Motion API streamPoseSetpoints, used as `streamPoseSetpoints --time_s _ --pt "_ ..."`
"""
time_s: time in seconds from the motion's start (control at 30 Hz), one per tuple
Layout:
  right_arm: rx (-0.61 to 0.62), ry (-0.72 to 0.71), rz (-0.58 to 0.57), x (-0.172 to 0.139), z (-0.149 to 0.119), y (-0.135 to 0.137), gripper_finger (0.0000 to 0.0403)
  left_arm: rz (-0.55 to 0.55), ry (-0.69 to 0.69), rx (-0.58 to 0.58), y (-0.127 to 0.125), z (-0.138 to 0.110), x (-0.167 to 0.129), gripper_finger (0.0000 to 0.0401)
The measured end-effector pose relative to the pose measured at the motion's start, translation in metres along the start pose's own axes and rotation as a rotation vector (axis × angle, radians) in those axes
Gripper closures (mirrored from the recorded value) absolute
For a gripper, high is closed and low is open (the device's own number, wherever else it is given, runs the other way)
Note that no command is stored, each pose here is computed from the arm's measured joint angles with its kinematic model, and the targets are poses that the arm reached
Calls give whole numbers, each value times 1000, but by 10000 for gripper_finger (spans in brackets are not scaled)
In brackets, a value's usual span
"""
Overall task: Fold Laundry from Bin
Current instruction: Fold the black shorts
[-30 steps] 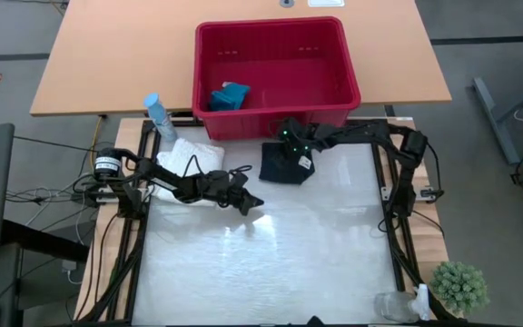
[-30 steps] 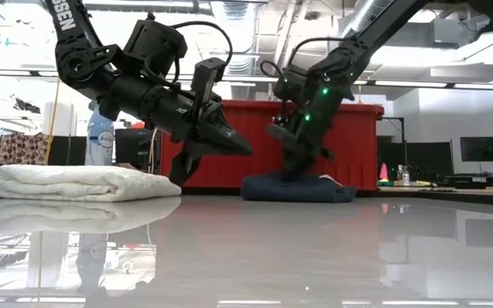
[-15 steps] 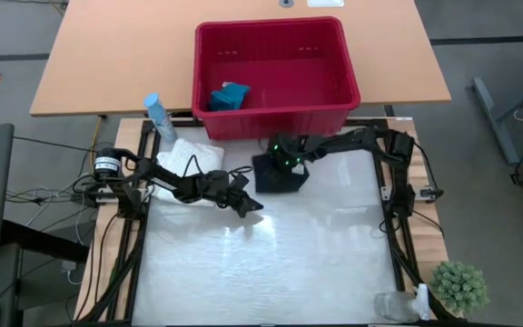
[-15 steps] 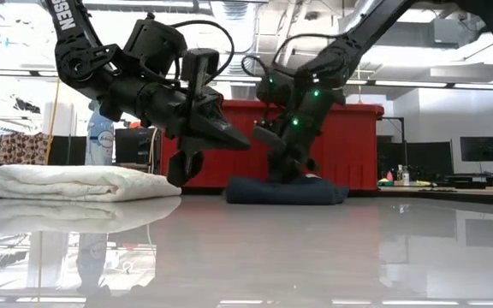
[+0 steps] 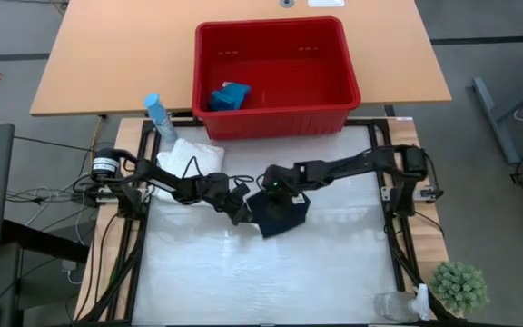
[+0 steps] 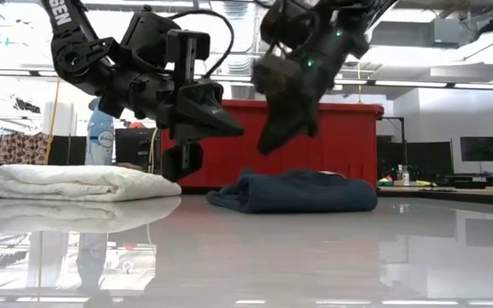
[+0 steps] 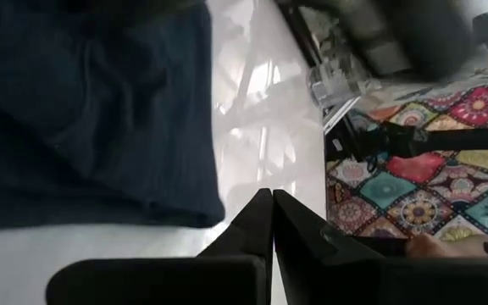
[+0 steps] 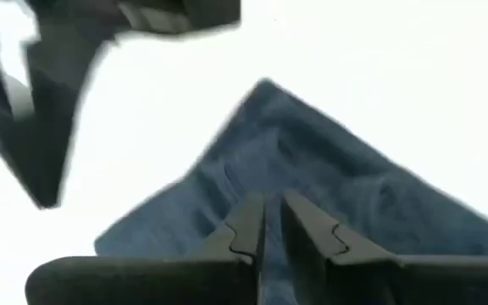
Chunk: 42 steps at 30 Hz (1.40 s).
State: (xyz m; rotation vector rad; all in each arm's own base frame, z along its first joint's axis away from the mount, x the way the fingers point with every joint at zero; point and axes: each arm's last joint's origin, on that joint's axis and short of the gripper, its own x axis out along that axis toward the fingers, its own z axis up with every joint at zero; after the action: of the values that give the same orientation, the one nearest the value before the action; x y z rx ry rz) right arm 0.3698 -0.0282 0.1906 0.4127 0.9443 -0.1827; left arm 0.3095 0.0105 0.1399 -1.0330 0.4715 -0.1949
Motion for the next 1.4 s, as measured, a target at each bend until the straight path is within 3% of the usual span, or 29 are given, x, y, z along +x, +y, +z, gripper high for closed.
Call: streamPoseSetpoints --time_s 0.23,0.33,0.43,0.57,0.73,0.8,0.93,1.1,1.4 --pt "-13 -62 79 -55 6 10 318 19 -138 81 -18 9 -8 401" --pt "-39 -88 -29 -91 -1 17 317 51 -241 162 -30 16 -16 401" --pt "17 24 -195 -111 -23 12 316 98 -303 228 -39 22 -21 401" --pt "66 89 -231 -135 -37 9 303 188 -347 280 -48 34 -18 401" --pt "-54 2 -157 -122 -37 21 268 493 -253 552 -54 50 -14 391" --pt "-109 18 -162 -115 -38 21 252 538 -176 683 -56 60 -14 382" --pt "-202 79 -177 -96 -39 20 230 436 -53 807 -49 77 -20 363" --pt "-262 87 -178 -79 -37 21 243 302 36 795 -23 96 -34 362" --pt "-317 125 -133 -51 -36 22 277 275 151 953 6 93 -22 383"
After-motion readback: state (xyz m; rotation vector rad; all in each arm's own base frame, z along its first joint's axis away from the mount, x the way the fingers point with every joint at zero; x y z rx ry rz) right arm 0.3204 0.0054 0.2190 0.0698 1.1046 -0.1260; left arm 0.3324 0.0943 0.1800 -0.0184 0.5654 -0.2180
